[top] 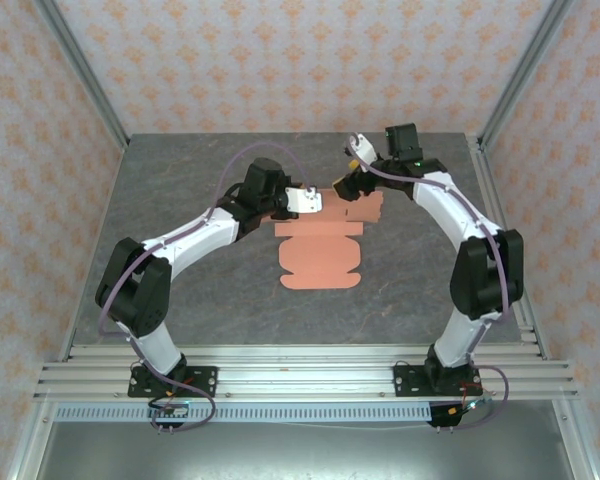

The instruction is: Fold the paper box

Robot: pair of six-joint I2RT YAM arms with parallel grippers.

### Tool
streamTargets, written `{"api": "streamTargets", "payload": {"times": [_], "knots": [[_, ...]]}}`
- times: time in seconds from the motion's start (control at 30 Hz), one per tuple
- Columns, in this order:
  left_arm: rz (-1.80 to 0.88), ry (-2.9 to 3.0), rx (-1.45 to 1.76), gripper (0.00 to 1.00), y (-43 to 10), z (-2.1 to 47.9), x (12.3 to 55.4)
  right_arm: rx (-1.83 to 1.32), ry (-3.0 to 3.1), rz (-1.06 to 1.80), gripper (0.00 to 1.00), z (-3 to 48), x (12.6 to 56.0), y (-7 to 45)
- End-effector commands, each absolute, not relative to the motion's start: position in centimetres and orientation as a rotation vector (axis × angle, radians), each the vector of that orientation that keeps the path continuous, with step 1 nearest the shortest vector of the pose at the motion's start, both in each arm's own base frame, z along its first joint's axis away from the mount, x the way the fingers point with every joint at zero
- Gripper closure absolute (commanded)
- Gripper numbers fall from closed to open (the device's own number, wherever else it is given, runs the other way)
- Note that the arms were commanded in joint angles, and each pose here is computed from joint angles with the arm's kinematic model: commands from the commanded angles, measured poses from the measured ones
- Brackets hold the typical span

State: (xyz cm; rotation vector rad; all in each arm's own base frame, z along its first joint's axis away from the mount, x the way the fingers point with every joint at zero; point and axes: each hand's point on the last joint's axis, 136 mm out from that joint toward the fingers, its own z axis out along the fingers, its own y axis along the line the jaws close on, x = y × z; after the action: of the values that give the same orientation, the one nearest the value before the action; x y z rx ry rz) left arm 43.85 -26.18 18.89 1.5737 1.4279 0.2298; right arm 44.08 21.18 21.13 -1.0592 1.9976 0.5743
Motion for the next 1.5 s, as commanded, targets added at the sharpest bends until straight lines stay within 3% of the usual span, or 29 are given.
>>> {"api": "streamTargets", "payload": {"times": [0.0, 0.23, 0.63, 0.83, 1.07, 1.2, 1.27, 1.3, 1.37, 1.43, 1.47], "knots": [[0.21, 1.403, 1.55, 1.0, -26.6, 20.1, 44.1, -1.176, 2.039, 0.661, 0.27, 20.1, 41.9, 22.9], [0.159, 1.384, 1.517, 1.0, -26.9, 21.5, 43.5, -1.224, 2.099, 0.65, 0.33, 17.7, 41.4, 23.5], [0.157, 1.405, 1.521, 1.0, -26.1, 21.4, 43.8, -1.25, 2.048, 0.72, 0.28, 20.8, 39.1, 24.3], [0.127, 1.363, 1.489, 1.0, -25.7, 23.5, 42.3, -1.244, 2.092, 0.649, 0.3, 19.2, 40.1, 23.7], [0.125, 1.387, 1.477, 1.0, -25.1, 23.4, 42.8, -1.253, 2.124, 0.55, 0.44, 18.1, 41.3, 23.2], [0.118, 1.423, 1.442, 1.0, -25.1, 23.0, 43.6, -1.256, 2.11, 0.495, 0.77, 18.1, 41.7, 23.3], [0.106, 1.446, 1.419, 1.0, -25.1, 22.9, 43.8, -1.269, 2.106, 0.427, 0.8, 17.7, 41.9, 23.4], [0.096, 1.459, 1.403, 0.94, -25.0, 22.9, 43.8, -1.279, 2.103, 0.395, 0.82, 17.4, 42.0, 23.5], [0.082, 1.479, 1.379, 0.72, -24.9, 22.8, 43.6, -1.278, 2.102, 0.358, 0.86, 16.9, 42.3, 23.6], [0.075, 1.517, 1.324, 0.66, -24.4, 23.1, 43.5, -1.256, 2.101, 0.341, 0.9, 16.7, 42.8, 23.5], [0.078, 1.541, 1.288, 0.58, -24.0, 23.2, 43.4, -1.247, 2.099, 0.333, 0.92, 16.6, 43.0, 23.4]]}}
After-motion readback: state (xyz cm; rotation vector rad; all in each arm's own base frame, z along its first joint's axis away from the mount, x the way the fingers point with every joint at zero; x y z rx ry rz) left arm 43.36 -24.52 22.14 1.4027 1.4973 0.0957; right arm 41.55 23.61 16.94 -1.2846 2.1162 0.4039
